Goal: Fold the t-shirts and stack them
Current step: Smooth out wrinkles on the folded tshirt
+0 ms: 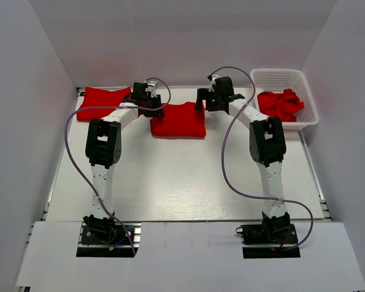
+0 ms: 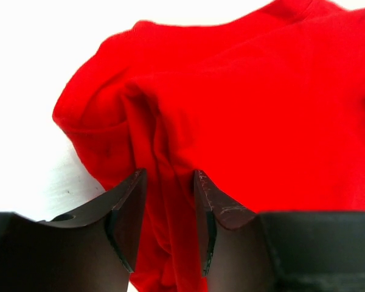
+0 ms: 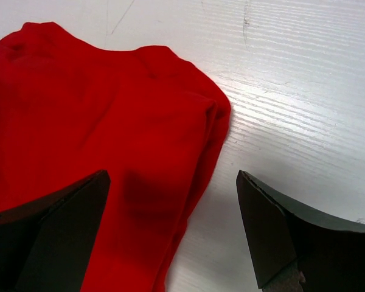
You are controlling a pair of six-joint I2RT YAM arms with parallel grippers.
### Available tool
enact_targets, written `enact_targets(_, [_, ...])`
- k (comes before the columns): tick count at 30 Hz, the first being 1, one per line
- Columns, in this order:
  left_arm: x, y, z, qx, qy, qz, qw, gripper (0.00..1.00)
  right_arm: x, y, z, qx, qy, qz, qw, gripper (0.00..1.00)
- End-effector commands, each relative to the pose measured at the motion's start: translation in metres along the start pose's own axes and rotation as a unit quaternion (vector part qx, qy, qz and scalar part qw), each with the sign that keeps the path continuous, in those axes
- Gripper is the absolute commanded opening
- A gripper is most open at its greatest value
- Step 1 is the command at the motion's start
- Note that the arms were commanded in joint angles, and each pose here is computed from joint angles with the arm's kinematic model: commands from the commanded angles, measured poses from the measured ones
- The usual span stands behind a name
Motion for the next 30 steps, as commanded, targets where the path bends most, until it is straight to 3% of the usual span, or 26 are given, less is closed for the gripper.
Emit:
enact_targets(1, [-0.019, 0.019, -0.004, 0.005, -0.012, -0.033, 0.999, 0.47, -0.020, -0.002, 0.011, -0.027, 0.000, -0.028, 0.999, 0.90])
enact_targets(5, [-0.021, 0.019, -0.006, 0.012, -0.013, -0.038, 0.999, 0.47, -0.020, -0.004, 0.011, -0.026, -0.001, -0.028, 0.999, 0.90])
enact_targets(9, [-0.018, 0.015, -0.008, 0.027, -0.019, -0.039, 0.999, 0.39, -0.019, -0.005, 0.010, -0.025, -0.004, -0.028, 0.999, 0.90])
enact_targets(12, [-0.019, 0.011, -0.012, 0.044, -0.022, -0.048, 0.998, 0.29, -0.016, -0.008, 0.008, -0.023, -0.005, -0.023, 0.999, 0.89])
enact_targets(14, [-0.019, 0.009, -0.013, 0.051, -0.023, -0.047, 0.997, 0.16, -0.014, -0.010, 0.007, -0.023, -0.005, -0.021, 0.999, 0.84])
enact_targets(19, [-0.019, 0.006, -0.012, 0.055, -0.032, -0.047, 0.997, 0.02, -0.014, -0.014, 0.009, -0.035, -0.009, -0.019, 0.999, 0.76])
enact_targets(21, [-0.013, 0.002, -0.014, 0.066, -0.031, -0.043, 0.996, 0.00, -0.014, -0.016, 0.009, -0.039, -0.010, -0.018, 0.999, 0.70])
enact_targets(23, [-0.019, 0.004, -0.015, 0.066, -0.038, -0.064, 0.995, 0.00, -0.015, -0.015, 0.010, -0.042, -0.011, -0.019, 0.999, 0.47])
enact_targets(24, [-0.018, 0.011, -0.011, 0.057, -0.029, -0.069, 0.996, 0.00, -0.016, -0.014, 0.012, -0.045, -0.009, -0.022, 0.999, 0.29])
enact_targets(27, [-0.020, 0.023, -0.007, 0.029, -0.026, -0.107, 0.994, 0.00, -0.020, -0.009, 0.015, -0.048, -0.005, -0.029, 0.998, 0.07])
enact_targets(28, [-0.034, 0.040, -0.005, 0.015, -0.022, -0.132, 0.991, 0.00, -0.022, -0.007, 0.015, -0.048, -0.004, -0.035, 0.998, 0.00])
enact_targets(30, [-0.035, 0.050, -0.002, -0.006, -0.023, -0.147, 0.989, 0.00, -0.029, 0.001, 0.022, -0.057, 0.005, -0.049, 0.997, 0.00])
Point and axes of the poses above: each gripper's point midway between its finger pads, its own y axis back along the fingers, its own z axis along the line the jaws close on, x = y × z, the point moved 4 cm from there along y, back along the fingers, and after that the axes turned 10 degrees about -y, right-handed, at the moved point
